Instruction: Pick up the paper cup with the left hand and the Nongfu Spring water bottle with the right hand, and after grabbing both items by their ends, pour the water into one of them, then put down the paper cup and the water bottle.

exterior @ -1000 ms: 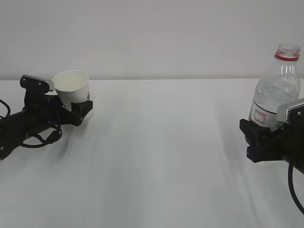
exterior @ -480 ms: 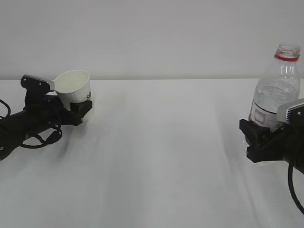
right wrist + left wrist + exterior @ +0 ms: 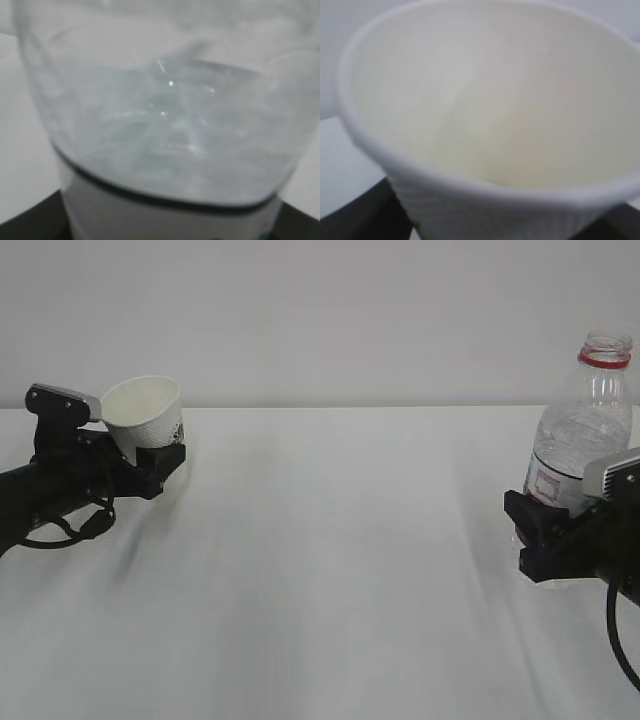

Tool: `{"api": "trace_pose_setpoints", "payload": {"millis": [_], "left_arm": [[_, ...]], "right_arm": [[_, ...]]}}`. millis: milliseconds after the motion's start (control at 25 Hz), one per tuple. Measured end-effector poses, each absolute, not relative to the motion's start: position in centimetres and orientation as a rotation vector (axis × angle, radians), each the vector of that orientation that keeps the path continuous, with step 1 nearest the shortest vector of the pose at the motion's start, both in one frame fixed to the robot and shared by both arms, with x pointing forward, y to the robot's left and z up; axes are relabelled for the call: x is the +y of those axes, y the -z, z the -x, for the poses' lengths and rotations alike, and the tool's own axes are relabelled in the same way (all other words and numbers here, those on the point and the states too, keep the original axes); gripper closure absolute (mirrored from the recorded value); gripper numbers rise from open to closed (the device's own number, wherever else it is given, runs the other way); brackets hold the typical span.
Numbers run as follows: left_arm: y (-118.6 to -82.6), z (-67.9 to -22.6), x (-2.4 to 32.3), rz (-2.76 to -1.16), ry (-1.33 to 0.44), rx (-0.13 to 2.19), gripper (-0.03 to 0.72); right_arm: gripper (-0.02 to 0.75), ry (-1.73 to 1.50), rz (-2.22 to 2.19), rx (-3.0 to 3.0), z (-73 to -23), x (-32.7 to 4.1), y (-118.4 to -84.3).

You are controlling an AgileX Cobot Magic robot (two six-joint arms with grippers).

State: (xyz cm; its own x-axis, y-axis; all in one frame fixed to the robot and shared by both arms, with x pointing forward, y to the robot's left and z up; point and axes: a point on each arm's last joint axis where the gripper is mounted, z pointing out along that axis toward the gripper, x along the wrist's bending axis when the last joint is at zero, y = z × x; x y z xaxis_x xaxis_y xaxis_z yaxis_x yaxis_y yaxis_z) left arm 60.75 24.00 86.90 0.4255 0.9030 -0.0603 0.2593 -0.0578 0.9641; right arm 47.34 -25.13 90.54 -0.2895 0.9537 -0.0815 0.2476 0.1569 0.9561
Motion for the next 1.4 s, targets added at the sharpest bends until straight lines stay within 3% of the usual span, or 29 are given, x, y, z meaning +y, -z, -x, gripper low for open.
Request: {"api": "trace_pose_setpoints", "payload": {"millis": [1400], "left_arm": [[-91.8,-46.8,25.2,-1.499,-0.714,1.089,0.122]], "right_arm": [[0.277,-1.229,-1.135,1.739,-46.9,-24.5,-90.4]]}}
